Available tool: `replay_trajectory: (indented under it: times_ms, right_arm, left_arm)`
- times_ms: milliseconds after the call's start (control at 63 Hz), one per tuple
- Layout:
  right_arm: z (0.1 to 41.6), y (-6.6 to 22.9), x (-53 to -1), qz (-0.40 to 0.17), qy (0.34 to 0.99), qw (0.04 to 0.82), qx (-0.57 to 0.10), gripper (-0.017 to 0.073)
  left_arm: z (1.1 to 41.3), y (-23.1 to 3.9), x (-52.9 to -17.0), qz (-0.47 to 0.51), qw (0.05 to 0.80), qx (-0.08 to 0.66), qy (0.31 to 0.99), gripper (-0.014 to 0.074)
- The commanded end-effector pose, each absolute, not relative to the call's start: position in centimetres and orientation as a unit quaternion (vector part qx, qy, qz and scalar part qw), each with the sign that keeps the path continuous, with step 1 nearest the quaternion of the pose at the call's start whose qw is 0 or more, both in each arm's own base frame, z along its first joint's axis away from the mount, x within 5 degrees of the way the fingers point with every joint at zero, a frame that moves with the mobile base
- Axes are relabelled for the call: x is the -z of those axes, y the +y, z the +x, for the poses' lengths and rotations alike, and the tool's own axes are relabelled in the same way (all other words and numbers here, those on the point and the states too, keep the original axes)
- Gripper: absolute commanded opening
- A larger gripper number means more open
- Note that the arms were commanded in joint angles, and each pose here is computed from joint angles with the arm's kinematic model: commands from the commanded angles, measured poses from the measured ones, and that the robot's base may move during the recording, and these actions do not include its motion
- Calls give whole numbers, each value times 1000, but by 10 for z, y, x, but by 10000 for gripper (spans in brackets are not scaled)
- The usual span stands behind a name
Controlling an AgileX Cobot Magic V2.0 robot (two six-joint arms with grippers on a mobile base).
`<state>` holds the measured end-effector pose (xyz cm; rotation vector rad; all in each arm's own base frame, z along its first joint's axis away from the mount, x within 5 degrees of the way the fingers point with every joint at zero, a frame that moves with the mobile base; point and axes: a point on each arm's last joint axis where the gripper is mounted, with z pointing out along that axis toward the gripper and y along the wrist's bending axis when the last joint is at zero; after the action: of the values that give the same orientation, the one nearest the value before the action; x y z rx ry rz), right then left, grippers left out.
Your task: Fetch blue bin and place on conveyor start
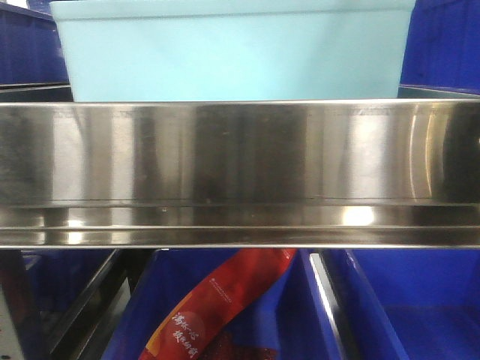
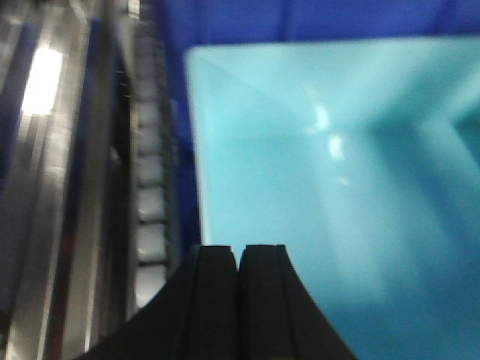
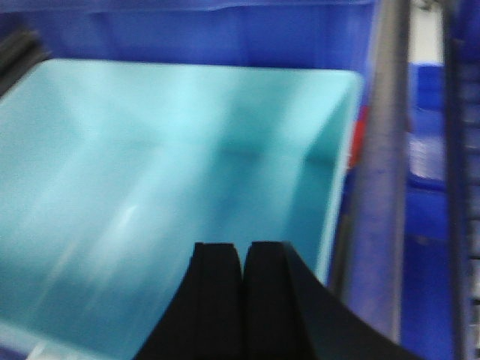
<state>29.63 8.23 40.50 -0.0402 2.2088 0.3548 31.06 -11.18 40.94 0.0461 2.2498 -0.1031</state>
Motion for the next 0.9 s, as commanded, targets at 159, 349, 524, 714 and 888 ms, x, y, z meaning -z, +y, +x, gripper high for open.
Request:
replay_trajectory:
  times_ms: [159, 349, 524, 714, 888]
  right_arm:
    - [338, 81, -401, 48, 923, 374, -73, -141]
    - [362, 85, -393, 43, 940, 336, -29, -141]
    - [371, 89, -396, 41, 934, 352, -34, -134]
    - [372, 88, -391, 40, 939, 341, -27, 198]
    - [378, 89, -378, 43, 948, 315, -23, 298]
  left_arm:
    - [334, -118, -413, -25, 446, 33, 894, -111]
    - [352, -118, -403, -67, 413, 65, 906, -111]
    - [359, -110, -390, -68, 383, 41, 920, -45]
    - [365, -112, -382, -58, 375, 34, 925, 213]
    - [375, -111, -370, -46, 360, 19, 932, 246]
